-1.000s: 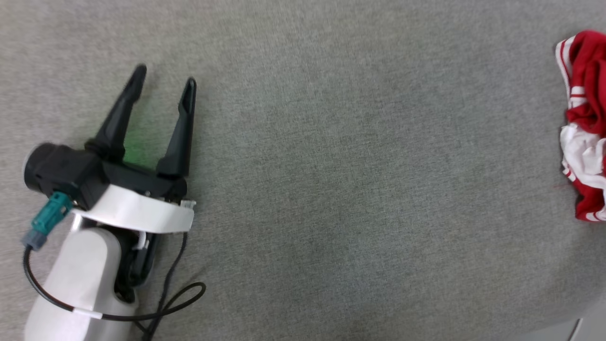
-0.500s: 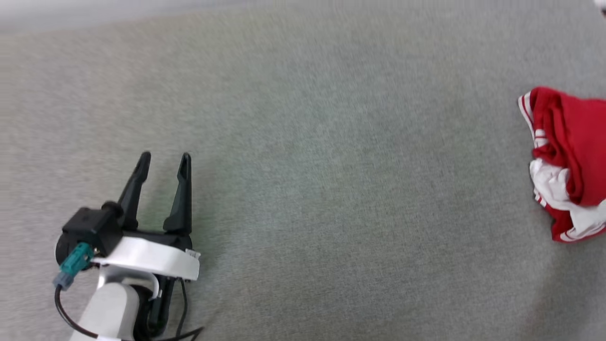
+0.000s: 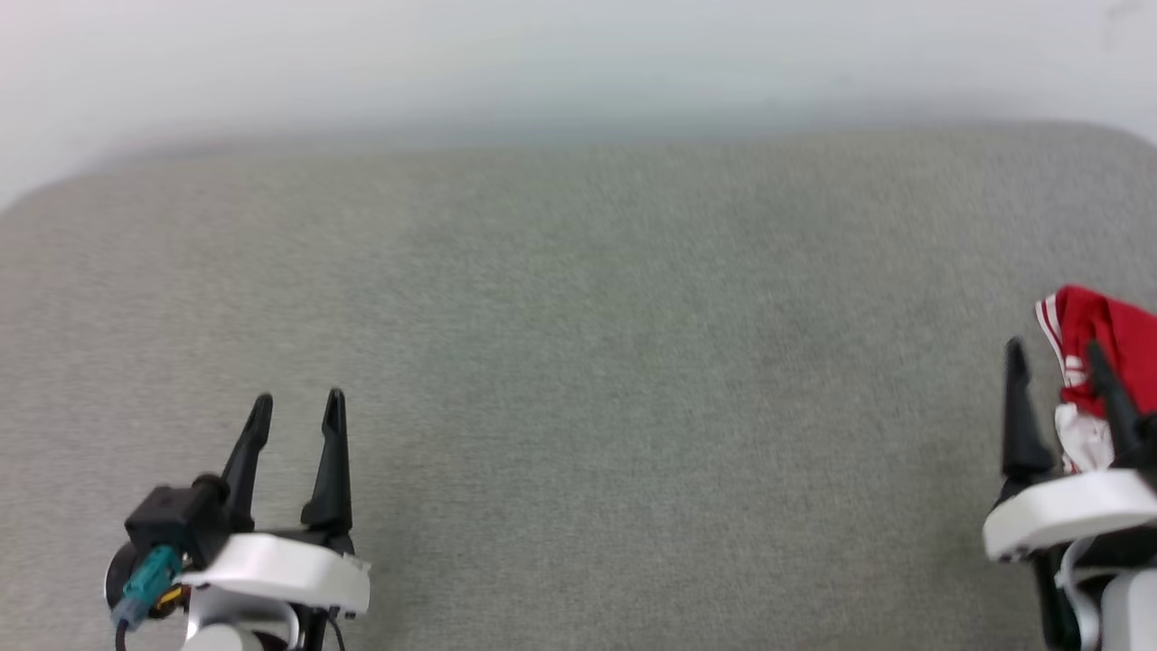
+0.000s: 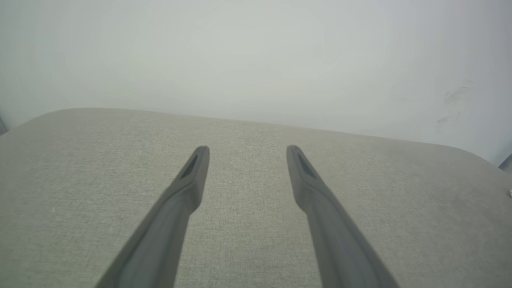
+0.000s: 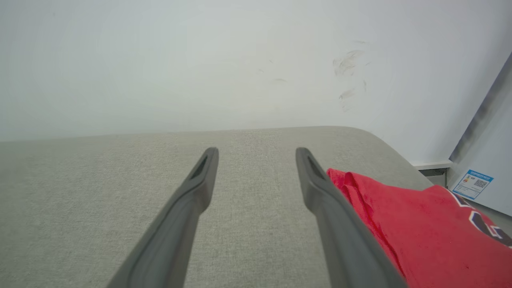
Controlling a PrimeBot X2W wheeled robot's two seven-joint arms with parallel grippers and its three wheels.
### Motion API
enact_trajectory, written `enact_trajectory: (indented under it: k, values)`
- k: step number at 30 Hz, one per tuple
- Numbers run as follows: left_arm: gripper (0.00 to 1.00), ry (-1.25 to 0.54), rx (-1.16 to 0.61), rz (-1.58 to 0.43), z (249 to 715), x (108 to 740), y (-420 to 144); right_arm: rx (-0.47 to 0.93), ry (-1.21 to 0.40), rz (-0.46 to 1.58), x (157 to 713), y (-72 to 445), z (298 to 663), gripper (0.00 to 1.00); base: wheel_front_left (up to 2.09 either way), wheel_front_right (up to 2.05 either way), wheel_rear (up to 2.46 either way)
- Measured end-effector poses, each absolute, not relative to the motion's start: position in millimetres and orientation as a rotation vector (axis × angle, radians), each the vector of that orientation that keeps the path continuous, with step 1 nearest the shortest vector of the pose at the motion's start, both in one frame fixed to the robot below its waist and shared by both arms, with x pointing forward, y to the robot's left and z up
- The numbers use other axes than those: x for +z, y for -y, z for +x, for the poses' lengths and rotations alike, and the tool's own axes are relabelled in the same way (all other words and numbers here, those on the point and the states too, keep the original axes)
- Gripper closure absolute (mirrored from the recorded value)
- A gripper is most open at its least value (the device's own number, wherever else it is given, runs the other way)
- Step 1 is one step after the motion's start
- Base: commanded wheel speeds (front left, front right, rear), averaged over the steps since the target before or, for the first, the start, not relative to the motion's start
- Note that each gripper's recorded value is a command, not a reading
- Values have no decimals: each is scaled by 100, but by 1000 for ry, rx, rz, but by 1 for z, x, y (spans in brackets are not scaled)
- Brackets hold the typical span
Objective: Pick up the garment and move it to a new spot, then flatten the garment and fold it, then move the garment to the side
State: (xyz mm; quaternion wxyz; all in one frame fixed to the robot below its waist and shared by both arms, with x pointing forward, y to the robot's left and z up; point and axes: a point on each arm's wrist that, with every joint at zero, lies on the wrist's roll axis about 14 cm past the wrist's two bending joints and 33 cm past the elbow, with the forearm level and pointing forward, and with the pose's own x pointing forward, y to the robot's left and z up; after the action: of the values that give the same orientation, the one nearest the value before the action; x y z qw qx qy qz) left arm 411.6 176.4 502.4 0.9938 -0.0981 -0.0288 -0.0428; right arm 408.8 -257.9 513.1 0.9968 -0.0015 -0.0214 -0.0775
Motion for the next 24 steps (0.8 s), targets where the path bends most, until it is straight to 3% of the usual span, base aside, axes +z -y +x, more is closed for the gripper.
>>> enact_trajectory:
  k: [4, 13, 24]
  values:
    - [0, 78, -46, -175, 379, 510, -191, -54, 45, 37, 522, 223, 387, 0, 0, 0, 0]
    - [0, 96, -40, -164, 351, 516, -193, -13, 31, 24, 534, 210, 347, 0, 0, 0, 0]
    - [0, 95, -46, -164, 346, 516, -189, 19, 26, 22, 541, 199, 336, 0, 0, 0, 0]
